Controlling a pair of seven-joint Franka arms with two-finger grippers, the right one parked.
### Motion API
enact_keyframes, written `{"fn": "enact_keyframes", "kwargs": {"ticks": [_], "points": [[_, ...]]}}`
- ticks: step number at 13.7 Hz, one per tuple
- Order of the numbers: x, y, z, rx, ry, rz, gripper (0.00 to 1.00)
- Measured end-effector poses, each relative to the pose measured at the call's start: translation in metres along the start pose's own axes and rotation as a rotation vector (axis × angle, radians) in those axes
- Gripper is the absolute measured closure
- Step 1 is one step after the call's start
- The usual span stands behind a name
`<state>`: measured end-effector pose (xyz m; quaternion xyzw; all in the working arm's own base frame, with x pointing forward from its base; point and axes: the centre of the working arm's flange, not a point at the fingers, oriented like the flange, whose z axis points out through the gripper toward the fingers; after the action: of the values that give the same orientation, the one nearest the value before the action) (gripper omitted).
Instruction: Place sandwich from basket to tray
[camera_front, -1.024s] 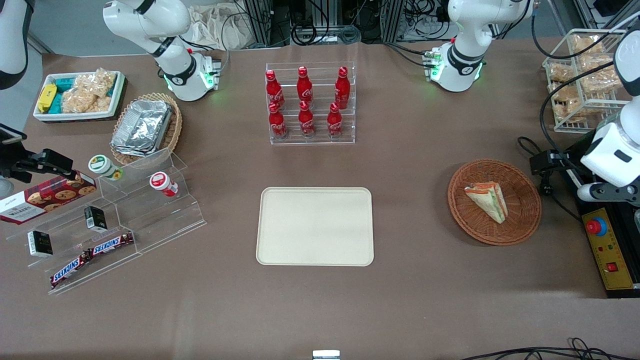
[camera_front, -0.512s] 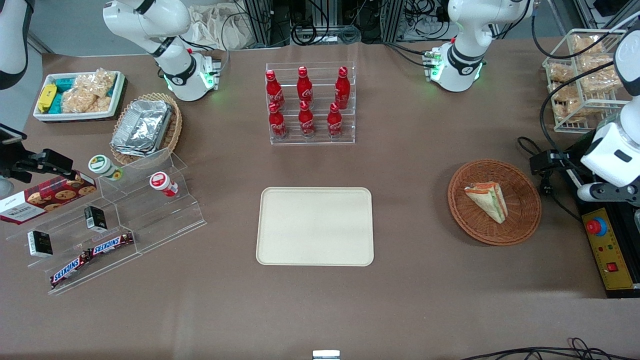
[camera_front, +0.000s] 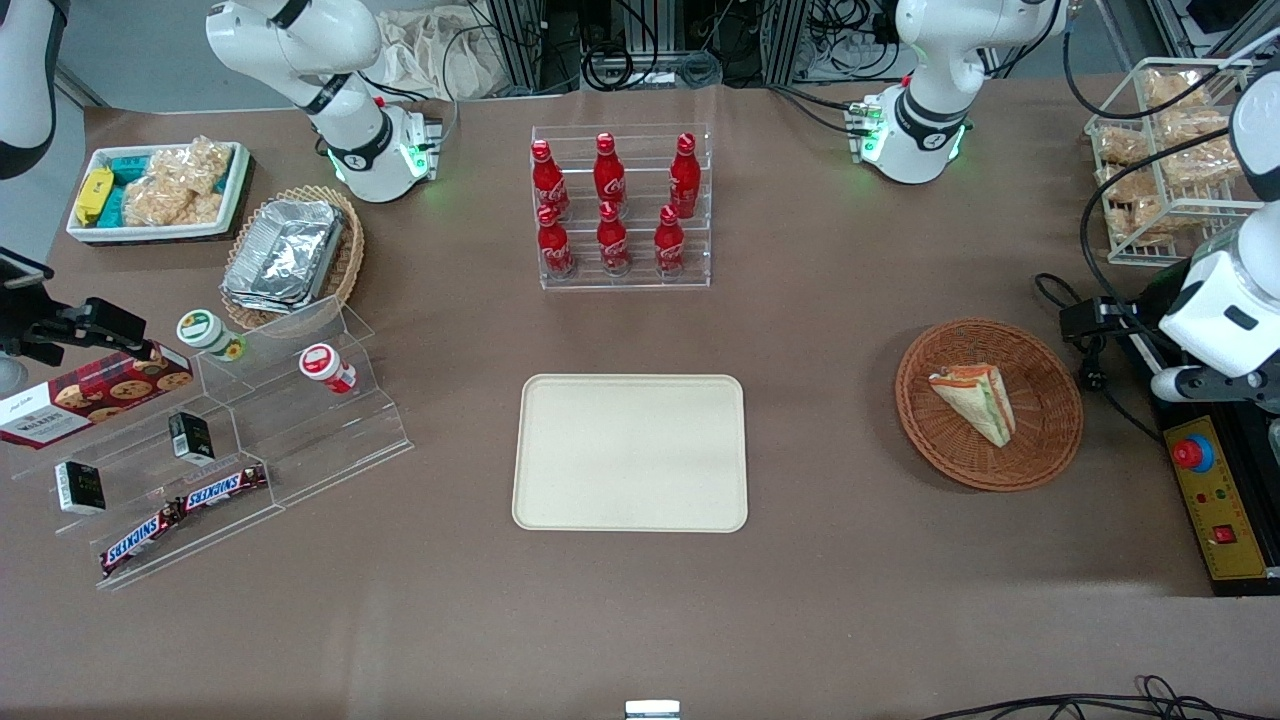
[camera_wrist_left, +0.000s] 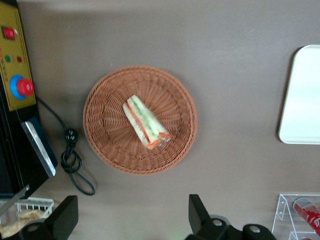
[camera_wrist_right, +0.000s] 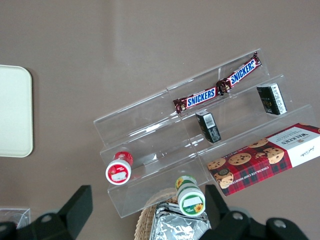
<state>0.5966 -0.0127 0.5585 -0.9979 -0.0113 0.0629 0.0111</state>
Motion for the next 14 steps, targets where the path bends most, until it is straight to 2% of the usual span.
{"fn": "enact_keyframes", "kwargs": {"ticks": [1, 3, 6, 8, 11, 14], "points": [[0.0, -0.009, 0.014, 0.0, -0.023, -0.013, 0.01], [0.003, -0.015, 0.047, -0.002, -0.03, -0.023, 0.01], [0.006, -0.012, 0.109, -0.013, -0.014, -0.031, 0.01], [0.004, -0.015, 0.156, -0.021, 0.013, -0.071, 0.01], [-0.005, -0.016, 0.207, -0.028, 0.02, -0.132, 0.01], [0.001, -0.026, 0.247, -0.04, 0.045, -0.28, 0.01]]}}
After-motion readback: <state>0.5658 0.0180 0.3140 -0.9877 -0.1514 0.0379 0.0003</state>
